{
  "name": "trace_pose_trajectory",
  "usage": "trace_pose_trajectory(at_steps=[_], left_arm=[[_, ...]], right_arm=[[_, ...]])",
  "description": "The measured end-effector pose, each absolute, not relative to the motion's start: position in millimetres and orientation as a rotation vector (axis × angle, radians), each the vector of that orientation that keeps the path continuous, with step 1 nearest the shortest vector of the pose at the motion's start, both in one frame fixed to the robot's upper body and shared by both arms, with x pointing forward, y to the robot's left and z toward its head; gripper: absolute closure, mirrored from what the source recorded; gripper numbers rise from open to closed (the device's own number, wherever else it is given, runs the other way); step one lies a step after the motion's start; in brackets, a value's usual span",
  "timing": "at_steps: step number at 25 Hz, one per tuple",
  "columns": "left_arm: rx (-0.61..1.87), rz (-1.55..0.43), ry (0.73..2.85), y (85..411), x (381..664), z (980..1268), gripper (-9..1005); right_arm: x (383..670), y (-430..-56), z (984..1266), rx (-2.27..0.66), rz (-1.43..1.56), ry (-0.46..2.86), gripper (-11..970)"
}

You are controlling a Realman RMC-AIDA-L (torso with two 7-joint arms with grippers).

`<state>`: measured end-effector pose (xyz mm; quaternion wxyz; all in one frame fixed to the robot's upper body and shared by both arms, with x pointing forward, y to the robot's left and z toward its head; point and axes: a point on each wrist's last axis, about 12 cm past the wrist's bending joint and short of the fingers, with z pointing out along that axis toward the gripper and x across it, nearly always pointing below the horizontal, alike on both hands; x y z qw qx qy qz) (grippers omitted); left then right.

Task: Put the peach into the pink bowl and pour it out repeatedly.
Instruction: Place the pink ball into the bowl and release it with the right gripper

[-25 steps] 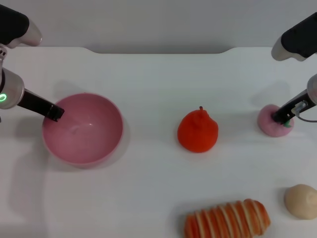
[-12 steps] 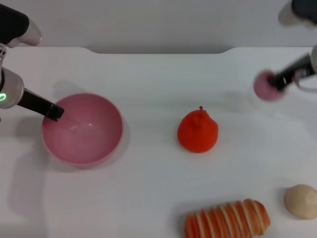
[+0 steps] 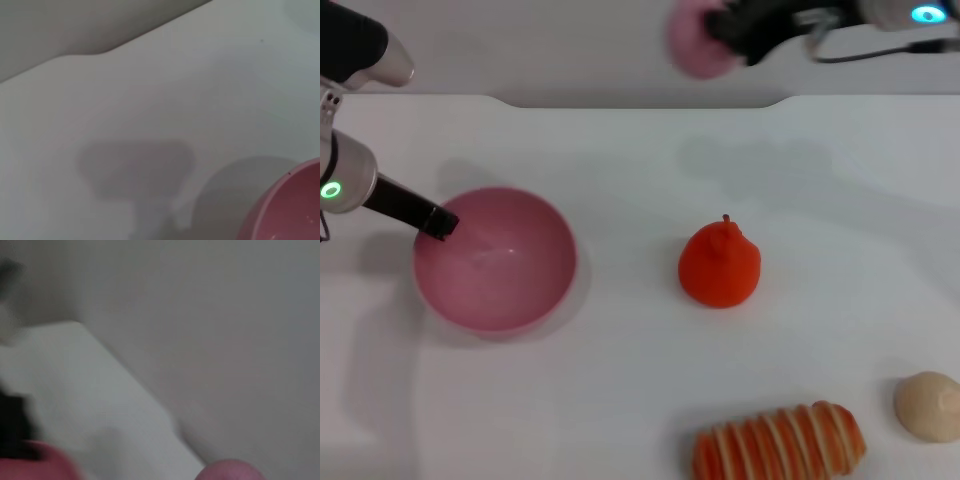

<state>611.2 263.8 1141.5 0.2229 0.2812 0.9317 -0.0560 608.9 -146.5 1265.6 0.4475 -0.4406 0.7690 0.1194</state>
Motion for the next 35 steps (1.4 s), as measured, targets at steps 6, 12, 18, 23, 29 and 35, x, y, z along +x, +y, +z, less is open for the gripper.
trace_pose_trajectory(at_steps=[6,12,18,23,29,35], left_arm=[[0.8,-0.161,2.555,255.1,616.9,1149.7,950],[0.833,-0.17,2.539,245.3,622.0,1159.5,950],[0.867,-0.2,2.511,230.1,626.5,1165.8,950],[0.894,-0.226,2.489,220.2,627.3,1167.2,950],[0.886,-0.228,2.479,220.1,627.7,1166.3,950],[0.865,-0.21,2.448,221.9,631.0,1167.9,950]], right_arm=[[596.0,-100.7,1253.9,-1.284,0.368,1.828,928],[594.1,-81.0,1233.2,-1.328,0.388,1.805,927],[589.4,-60.2,1216.7,-1.365,0.454,1.751,925],[586.9,-54.0,1212.0,-1.367,0.449,1.729,779],[589.2,-61.7,1206.6,-1.308,0.447,1.742,540],[606.8,-107.6,1206.9,-1.058,0.411,1.784,419]])
